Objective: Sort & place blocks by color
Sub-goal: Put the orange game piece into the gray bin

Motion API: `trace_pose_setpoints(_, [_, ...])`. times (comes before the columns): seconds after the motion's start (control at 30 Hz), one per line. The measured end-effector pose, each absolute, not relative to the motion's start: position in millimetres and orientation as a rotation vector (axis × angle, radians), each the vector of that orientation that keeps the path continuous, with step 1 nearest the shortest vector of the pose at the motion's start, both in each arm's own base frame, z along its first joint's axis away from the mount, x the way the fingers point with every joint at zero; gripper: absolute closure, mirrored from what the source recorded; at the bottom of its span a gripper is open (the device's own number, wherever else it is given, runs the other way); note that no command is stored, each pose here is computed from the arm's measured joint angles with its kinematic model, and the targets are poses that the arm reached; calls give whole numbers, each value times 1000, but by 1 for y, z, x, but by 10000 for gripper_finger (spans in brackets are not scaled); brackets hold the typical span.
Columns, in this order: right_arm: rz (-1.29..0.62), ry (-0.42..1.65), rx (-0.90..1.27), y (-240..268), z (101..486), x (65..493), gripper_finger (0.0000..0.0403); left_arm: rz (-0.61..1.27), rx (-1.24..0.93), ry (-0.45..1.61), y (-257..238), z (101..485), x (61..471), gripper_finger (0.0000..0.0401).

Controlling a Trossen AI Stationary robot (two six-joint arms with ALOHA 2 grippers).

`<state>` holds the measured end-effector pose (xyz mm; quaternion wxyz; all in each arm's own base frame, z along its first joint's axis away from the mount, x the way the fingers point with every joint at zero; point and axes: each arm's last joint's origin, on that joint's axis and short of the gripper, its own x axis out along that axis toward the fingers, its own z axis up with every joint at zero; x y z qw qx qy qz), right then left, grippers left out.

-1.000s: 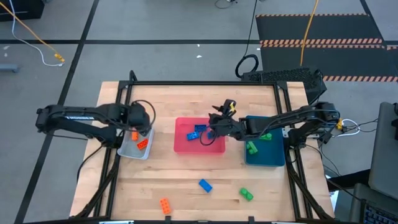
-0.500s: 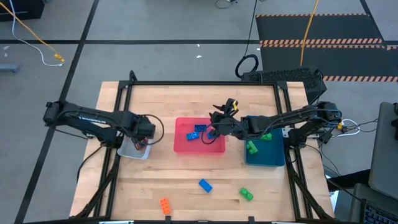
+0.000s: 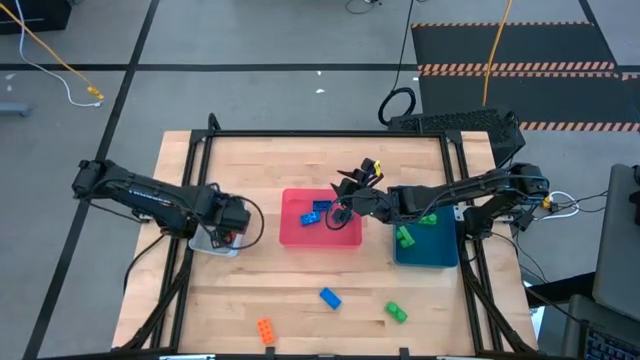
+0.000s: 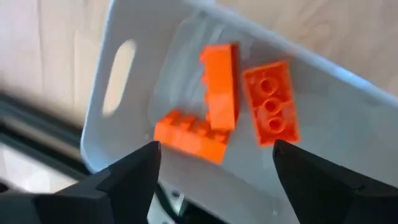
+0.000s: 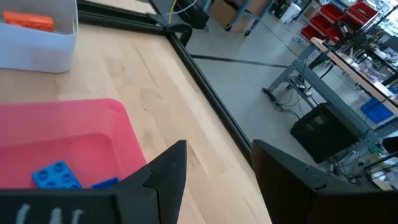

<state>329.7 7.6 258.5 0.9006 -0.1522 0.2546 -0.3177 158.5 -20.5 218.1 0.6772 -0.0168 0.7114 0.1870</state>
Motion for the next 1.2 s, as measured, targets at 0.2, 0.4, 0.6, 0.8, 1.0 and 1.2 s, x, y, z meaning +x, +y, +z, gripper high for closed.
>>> trace_pose_setpoints(0.2, [-655,537,-323,8,258,329,227,133,189,1526,-39,217,166,103])
trace_pose_setpoints(0.4, [-649,550,-341,8,257,329,227,-34,326,1465,-54,235,170,118])
trace_pose_setpoints(0.6, [-645,561,-354,8,257,328,227,-22,291,1273,-66,280,184,118])
trace_pose_setpoints(0.8, [-626,585,-384,12,255,327,227,-218,330,1102,-98,290,192,118])
trace_pose_setpoints(1.0, [-603,594,-399,19,254,326,227,-425,538,1132,-139,264,197,119])
trace_pose_setpoints(1.2, [-580,594,-432,24,256,325,227,-583,642,1168,-178,229,205,119])
